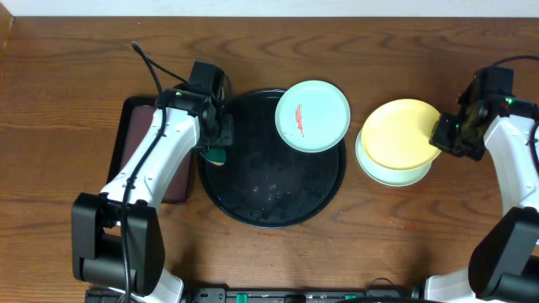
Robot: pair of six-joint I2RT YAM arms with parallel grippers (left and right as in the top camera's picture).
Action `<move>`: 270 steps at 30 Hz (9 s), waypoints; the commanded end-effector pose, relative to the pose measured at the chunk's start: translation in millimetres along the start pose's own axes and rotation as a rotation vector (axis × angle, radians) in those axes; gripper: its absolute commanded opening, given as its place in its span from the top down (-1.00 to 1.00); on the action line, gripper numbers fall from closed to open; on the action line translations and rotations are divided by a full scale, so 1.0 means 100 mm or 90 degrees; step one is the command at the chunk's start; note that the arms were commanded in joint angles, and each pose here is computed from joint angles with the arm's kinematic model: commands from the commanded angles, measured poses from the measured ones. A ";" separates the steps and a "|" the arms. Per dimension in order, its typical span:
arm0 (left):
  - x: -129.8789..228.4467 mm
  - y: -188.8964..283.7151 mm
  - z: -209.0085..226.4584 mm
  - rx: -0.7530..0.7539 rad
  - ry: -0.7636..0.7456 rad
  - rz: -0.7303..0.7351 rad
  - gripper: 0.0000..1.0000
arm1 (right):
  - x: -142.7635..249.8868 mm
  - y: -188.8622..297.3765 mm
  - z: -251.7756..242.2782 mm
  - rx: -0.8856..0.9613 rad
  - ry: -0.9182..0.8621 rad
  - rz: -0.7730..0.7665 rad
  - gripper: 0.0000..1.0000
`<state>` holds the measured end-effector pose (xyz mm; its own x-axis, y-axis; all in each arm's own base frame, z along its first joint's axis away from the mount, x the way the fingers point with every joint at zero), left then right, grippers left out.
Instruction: Clean dirty plates on tray and stack at the side
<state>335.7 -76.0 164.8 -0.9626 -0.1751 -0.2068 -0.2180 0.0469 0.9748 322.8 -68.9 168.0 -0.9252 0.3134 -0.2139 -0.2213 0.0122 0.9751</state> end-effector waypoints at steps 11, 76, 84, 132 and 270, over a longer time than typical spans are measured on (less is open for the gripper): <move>0.01 -0.06 0.02 -0.009 0.013 0.005 0.85 | 0.17 -0.23 0.07 -0.037 0.037 0.008 0.12; -0.02 -0.06 0.01 -0.004 0.013 -0.006 0.85 | -0.44 -0.29 1.99 -0.344 0.389 0.017 0.98; -0.02 -0.06 0.01 -0.004 0.013 -0.006 0.85 | -0.03 -0.12 2.33 -0.303 0.409 0.073 0.98; 0.40 -0.83 -0.78 0.073 0.142 0.162 0.85 | 0.63 -1.13 2.64 -0.164 0.377 0.256 0.98; 0.22 -0.85 -0.65 -0.120 0.501 -0.023 0.85 | 0.63 -1.13 2.64 -0.167 0.381 0.257 0.98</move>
<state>329.7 -172.2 84.8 -0.6383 -0.7698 -0.0068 -0.0756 0.0539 0.9957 373.7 201.2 79.6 -0.9445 -0.3252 0.0464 0.1446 -0.2849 0.9476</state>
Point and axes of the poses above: each gripper's point midway between its finger pads, its own y axis back along the fingers, its own z axis along the line the jaws close on, x = y × z, the point moved 8 cm from there along y, back along the fingers, and after that the axes turned 8 degrees about y, right-handed, at the moved point
